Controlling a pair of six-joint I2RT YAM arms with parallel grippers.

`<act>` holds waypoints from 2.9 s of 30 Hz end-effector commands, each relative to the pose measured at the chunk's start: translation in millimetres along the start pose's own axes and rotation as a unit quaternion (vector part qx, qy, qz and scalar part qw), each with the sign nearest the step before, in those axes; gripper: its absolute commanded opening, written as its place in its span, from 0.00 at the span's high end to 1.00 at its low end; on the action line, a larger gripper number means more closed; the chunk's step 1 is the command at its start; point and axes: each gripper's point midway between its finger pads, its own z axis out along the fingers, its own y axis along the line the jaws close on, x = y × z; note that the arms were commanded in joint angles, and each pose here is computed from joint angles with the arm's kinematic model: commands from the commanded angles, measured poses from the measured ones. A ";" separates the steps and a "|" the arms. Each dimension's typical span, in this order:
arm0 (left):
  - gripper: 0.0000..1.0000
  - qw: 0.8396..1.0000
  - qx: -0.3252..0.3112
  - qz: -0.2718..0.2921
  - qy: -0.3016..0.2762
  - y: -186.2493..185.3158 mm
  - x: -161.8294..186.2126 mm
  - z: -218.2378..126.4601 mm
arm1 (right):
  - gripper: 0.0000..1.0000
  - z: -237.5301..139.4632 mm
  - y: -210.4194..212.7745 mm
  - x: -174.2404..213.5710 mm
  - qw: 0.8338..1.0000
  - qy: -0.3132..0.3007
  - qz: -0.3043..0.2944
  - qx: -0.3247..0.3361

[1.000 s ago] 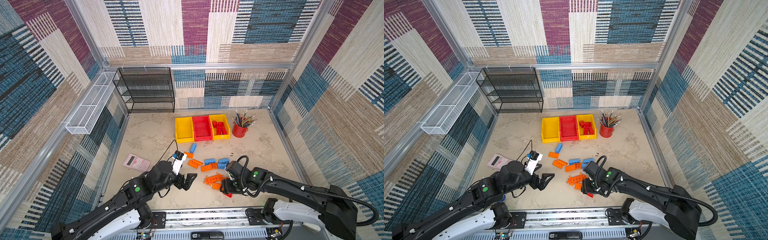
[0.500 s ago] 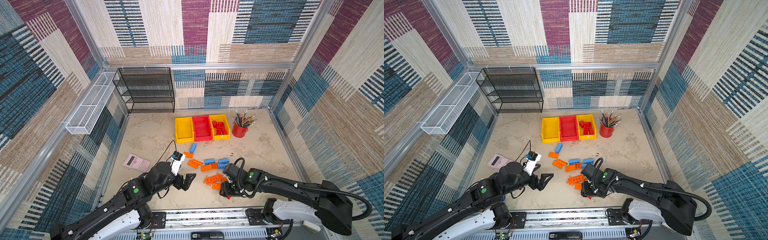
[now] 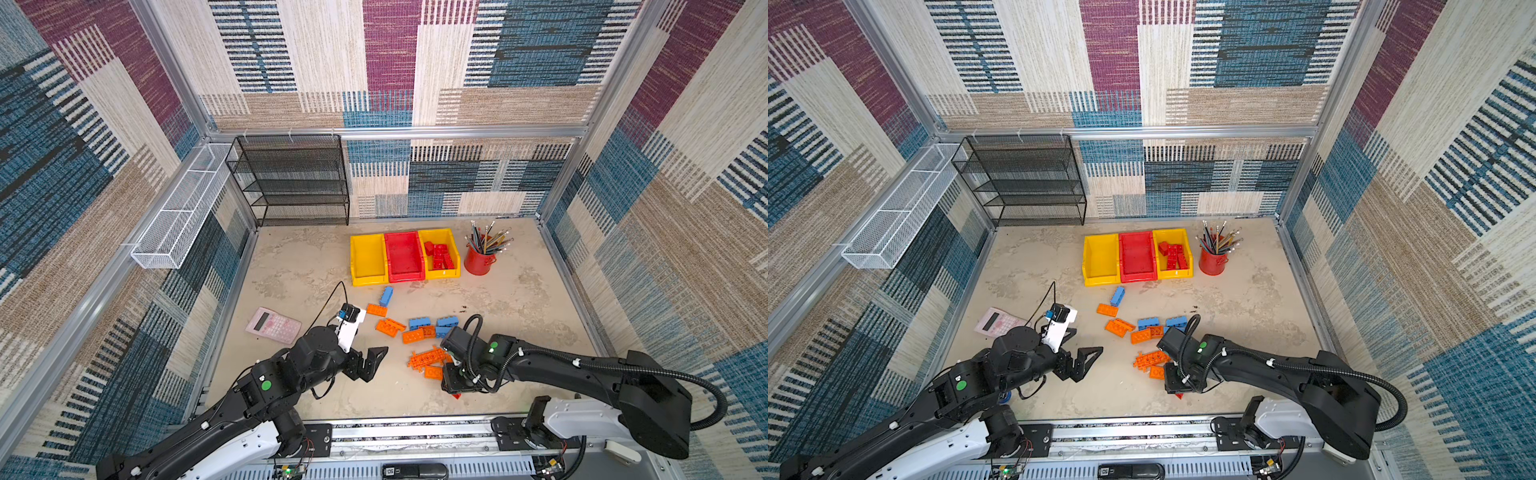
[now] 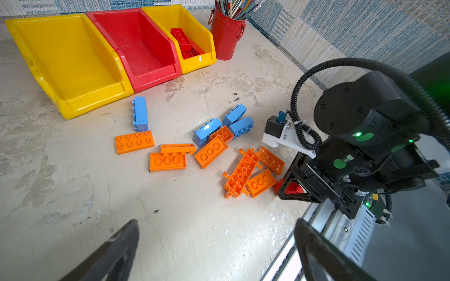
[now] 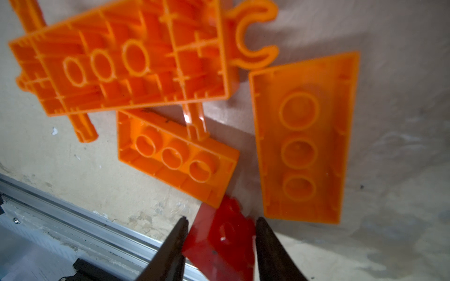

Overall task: Sort the legos into containers by color
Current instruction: 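Close the right gripper on the red sloped brick and lift, then carry the red sloped brick into the yellow bin and release, then withdraw the right gripper while the left gripper reaches the upright blue brick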

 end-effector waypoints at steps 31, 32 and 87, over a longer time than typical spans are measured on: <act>0.00 1.000 -0.026 0.017 -0.003 5.3 -9.0 7.8 | 0.70 -55.2 2.5 -74.5 0.990 -0.128 0.017 0.053; 0.00 0.999 -0.029 0.021 -0.002 5.6 -10.9 9.9 | 0.70 -61.6 3.9 -89.4 0.989 -0.141 0.019 0.048; 0.01 0.981 -0.040 -0.113 0.154 85.8 -18.2 126.7 | 0.01 -161.3 -5.3 -204.8 0.970 -0.239 -0.016 -0.050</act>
